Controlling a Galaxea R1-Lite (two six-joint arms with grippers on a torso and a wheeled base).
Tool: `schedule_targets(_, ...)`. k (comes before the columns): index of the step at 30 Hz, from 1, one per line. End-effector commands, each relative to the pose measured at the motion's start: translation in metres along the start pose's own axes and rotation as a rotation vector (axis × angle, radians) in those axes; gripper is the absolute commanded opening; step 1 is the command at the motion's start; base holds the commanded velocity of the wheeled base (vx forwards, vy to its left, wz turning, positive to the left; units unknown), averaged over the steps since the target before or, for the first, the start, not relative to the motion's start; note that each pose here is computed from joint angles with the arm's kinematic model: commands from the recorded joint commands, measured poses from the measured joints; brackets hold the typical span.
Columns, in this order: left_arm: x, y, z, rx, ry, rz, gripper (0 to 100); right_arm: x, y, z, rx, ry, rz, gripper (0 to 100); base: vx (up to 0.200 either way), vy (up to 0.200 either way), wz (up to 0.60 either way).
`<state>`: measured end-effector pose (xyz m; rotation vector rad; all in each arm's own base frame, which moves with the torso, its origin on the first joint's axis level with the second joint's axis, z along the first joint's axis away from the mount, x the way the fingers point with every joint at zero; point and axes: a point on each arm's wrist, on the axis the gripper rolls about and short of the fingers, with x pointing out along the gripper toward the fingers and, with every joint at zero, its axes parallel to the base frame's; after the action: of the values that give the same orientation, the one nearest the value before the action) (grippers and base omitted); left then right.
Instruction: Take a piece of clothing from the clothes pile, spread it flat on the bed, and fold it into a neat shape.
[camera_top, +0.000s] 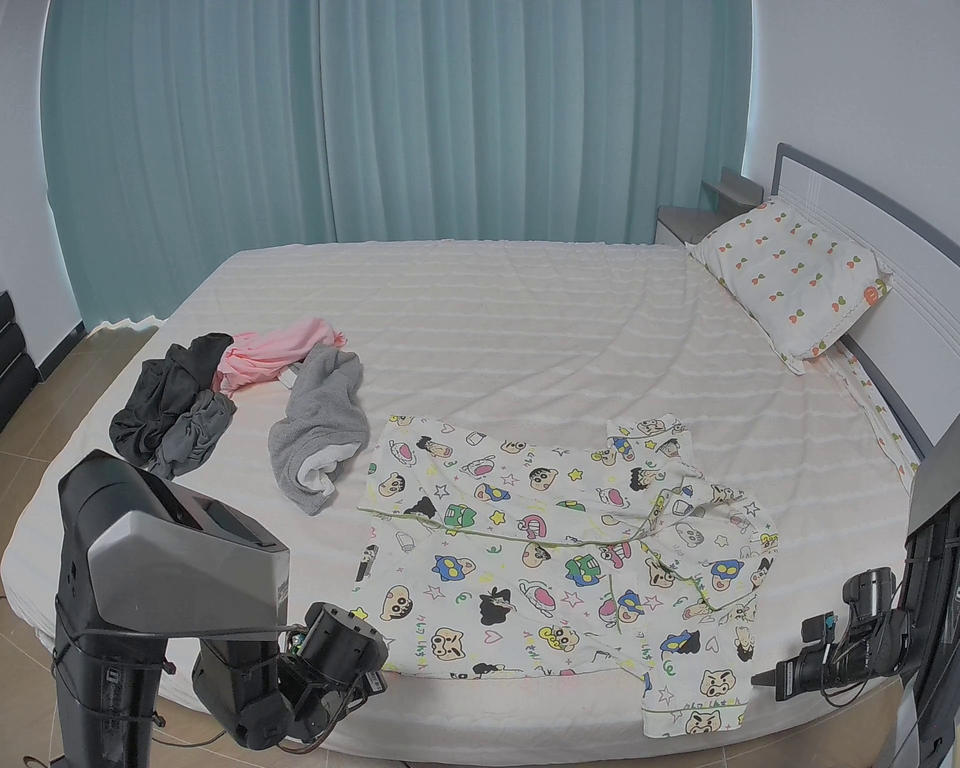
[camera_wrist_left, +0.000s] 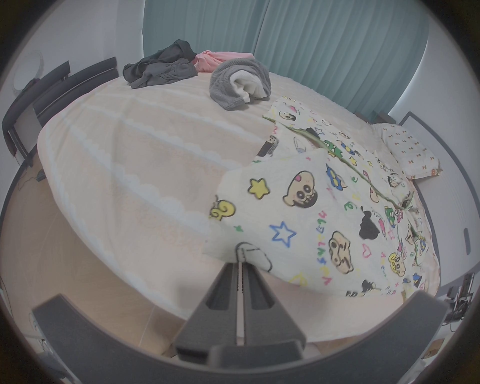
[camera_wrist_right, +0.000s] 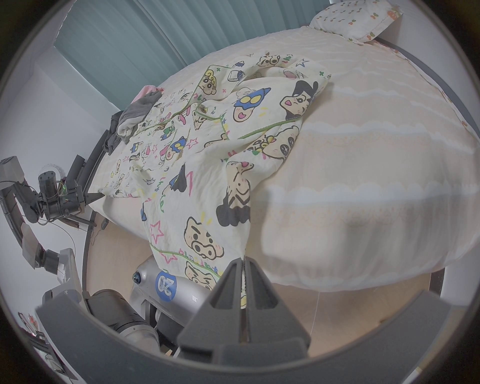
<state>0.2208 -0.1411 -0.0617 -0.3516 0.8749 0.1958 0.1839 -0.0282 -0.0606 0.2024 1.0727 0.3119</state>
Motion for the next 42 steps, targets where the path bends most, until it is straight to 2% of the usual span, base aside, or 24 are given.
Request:
schedule_targets(1, -0.01, 0.007, 0.003, -0.008, -0.001, 0.007, 0, -0.005, 0.003, -0.004, -0.002, 0.026, 0.006, 0, 0.0, 0.0, 0.0)
schedule_targets(12, -0.012, 0.013, 0.002, 0.003, 0.008, 0.026, 0, -0.01, 0.004, -0.006, 0.01, 0.046, 0.017, 0, 0.0, 0.0, 0.0)
schedule_targets(23, -0.009, 0.01, 0.005, -0.016, -0.017, 0.002, 0, -0.007, 0.007, -0.001, -0.033, 0.01, 0.025, 0, 0.0, 0.0, 0.0)
schedule_targets(24, -0.009, 0.011, 0.006, -0.018, -0.018, 0.002, 0, -0.006, 0.008, 0.0, -0.043, 0.002, 0.028, 100, 0.0, 0.0, 0.0)
schedule_targets(33, -0.009, 0.011, 0.005, -0.016, -0.017, 0.003, 0, 0.006, 0.007, 0.004, -0.097, -0.048, 0.033, 100, 0.0, 0.0, 0.0)
schedule_targets(39, -0.01, 0.011, 0.006, -0.018, -0.019, 0.002, 0, 0.026, 0.021, 0.004, -0.2, -0.051, 0.069, 100, 0.0, 0.0, 0.0)
schedule_targets(42, -0.009, 0.011, 0.008, -0.024, -0.024, 0.0, 0, 0.033, 0.024, 0.005, -0.225, -0.047, 0.075, 100, 0.0, 0.0, 0.0)
